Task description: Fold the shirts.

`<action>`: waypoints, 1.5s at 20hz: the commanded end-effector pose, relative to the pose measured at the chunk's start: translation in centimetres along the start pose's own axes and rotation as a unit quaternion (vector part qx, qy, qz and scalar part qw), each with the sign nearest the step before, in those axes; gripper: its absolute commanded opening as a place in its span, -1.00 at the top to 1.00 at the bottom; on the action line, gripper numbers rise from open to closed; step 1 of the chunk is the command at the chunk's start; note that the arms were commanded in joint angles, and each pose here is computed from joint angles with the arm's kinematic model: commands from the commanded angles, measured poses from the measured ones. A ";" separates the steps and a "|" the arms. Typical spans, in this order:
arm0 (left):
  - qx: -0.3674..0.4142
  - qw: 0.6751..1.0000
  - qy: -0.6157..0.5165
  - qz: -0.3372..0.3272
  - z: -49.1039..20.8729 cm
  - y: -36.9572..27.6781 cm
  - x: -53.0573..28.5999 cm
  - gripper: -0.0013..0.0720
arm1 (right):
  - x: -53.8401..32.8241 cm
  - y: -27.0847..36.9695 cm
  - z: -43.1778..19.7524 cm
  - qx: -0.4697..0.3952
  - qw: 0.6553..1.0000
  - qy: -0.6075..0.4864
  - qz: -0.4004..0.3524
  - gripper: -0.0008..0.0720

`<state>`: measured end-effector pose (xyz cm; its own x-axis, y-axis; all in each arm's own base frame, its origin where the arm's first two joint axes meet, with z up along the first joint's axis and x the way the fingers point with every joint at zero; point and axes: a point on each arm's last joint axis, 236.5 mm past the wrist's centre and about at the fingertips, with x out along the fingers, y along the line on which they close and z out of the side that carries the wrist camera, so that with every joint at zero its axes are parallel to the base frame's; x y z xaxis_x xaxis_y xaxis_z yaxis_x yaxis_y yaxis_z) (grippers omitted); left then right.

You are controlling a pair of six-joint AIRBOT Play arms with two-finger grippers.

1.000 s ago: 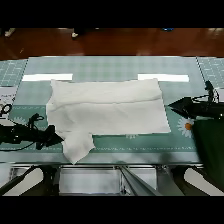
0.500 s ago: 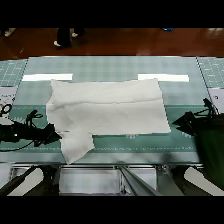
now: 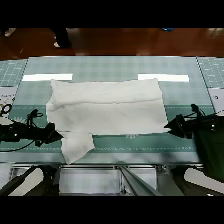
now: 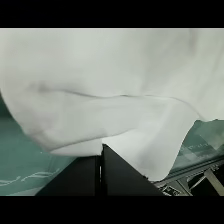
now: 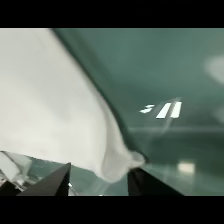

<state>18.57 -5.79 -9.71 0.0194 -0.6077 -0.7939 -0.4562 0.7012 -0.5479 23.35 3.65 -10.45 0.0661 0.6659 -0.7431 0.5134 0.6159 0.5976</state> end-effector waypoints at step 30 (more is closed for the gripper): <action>0.073 0.978 -0.168 -0.096 22.0 -14.1 -8.6 0.92 | -2.9 16.4 16.4 -0.206 0.968 -0.137 0.042 0.92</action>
<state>41.12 -2.91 -1.05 0.3686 -0.6019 -0.7084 -0.2730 0.6584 -0.7015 43.80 4.59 -2.78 0.3543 0.6102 -0.7086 0.1136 0.7240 0.6803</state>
